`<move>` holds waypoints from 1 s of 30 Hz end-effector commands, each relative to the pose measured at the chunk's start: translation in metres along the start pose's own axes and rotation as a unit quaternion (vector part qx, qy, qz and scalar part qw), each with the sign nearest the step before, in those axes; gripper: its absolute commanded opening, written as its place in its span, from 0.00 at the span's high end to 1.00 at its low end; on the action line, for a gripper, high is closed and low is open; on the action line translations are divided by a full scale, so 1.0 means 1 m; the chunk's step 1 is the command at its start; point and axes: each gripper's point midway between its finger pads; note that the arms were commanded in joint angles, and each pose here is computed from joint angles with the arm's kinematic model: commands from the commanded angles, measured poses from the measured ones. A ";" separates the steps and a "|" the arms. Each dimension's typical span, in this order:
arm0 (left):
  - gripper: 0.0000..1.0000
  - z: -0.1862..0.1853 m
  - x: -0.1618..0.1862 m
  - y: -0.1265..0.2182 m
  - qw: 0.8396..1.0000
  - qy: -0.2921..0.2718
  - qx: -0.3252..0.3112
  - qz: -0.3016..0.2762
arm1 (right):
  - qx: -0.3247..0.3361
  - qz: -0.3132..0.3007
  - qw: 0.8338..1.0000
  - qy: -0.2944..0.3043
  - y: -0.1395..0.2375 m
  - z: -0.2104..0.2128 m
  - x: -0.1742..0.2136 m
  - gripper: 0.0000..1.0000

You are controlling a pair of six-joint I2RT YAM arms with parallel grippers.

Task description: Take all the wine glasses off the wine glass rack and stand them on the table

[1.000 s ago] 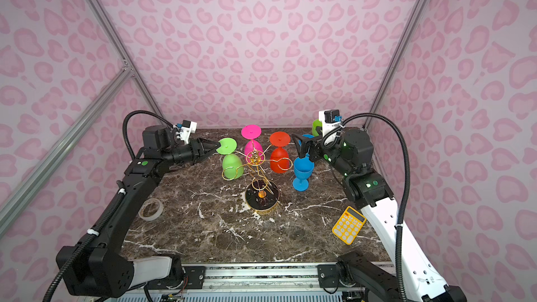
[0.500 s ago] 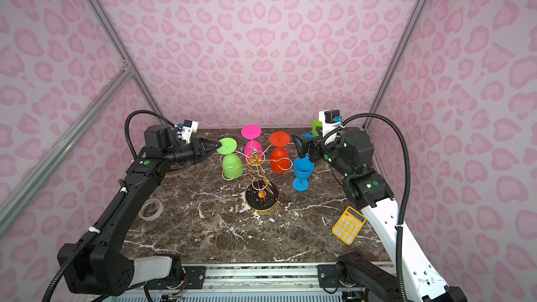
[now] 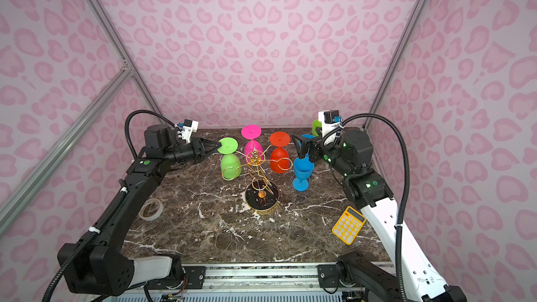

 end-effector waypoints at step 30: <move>0.95 -0.024 -0.007 0.005 0.999 -0.004 0.038 -0.002 | -0.007 0.001 1.000 -0.007 -0.003 0.001 0.000 0.02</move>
Point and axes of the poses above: each gripper's point midway between its finger pads, its own y axis back along the fingers, its own z axis along the line the jaws close on, x = y × z, and after that the axes turned 12 degrees about -y, right-handed
